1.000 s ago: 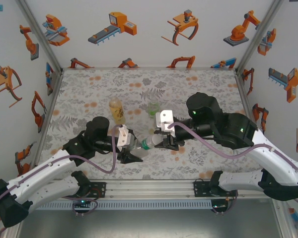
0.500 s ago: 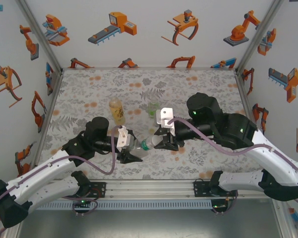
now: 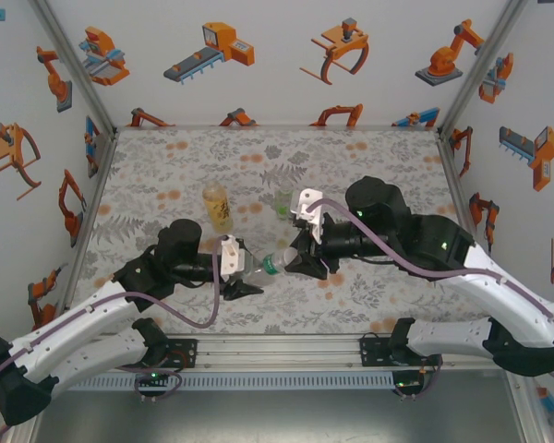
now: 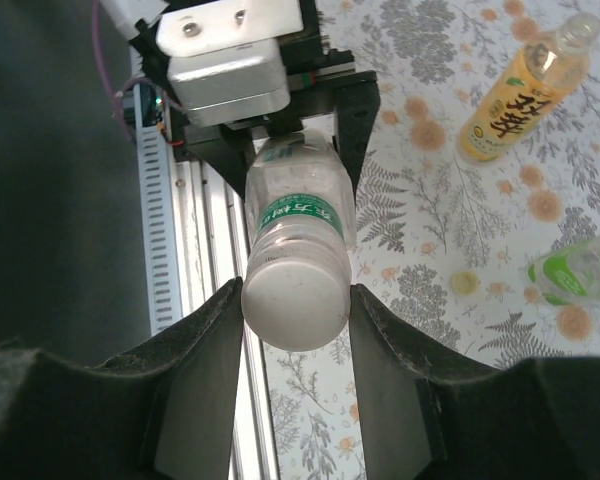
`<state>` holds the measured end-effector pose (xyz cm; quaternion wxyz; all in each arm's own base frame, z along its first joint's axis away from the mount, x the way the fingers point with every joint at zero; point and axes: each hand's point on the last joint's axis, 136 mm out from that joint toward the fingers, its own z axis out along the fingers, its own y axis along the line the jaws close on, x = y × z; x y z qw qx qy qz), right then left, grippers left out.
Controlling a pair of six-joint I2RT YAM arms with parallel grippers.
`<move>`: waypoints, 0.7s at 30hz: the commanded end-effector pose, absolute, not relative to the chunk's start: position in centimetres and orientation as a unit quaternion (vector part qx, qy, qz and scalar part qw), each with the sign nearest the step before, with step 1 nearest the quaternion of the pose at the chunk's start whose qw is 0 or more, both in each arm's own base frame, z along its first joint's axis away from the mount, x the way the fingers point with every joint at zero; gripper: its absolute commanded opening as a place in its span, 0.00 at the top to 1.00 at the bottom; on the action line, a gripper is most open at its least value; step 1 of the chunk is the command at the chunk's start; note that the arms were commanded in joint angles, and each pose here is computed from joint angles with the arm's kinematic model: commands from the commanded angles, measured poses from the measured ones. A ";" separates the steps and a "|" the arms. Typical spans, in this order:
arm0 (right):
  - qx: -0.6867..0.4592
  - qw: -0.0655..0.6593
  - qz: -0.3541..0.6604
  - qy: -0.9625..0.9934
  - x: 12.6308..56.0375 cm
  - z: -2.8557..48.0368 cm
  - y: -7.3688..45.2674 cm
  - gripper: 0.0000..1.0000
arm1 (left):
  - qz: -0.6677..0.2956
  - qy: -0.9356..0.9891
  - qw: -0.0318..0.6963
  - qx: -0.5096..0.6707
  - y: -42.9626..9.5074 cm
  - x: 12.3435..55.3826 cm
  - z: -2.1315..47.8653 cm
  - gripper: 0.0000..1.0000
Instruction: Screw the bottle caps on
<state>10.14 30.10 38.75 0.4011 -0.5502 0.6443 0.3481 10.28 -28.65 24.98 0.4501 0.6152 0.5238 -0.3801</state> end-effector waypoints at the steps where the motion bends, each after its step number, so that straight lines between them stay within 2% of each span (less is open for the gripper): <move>1: -0.501 0.416 0.328 0.685 11.8 38.1 29.5 0.81 | -0.373 0.513 0.512 0.580 -29.0 11.7 28.6 1.00; 9: -0.439 0.445 0.333 0.706 13.6 38.2 29.8 0.84 | -0.368 0.507 0.530 0.572 -29.1 12.2 29.3 1.00; 21: -0.350 0.391 0.382 0.761 13.6 37.8 29.8 0.92 | -0.299 0.486 0.521 0.635 -29.0 12.5 26.9 1.00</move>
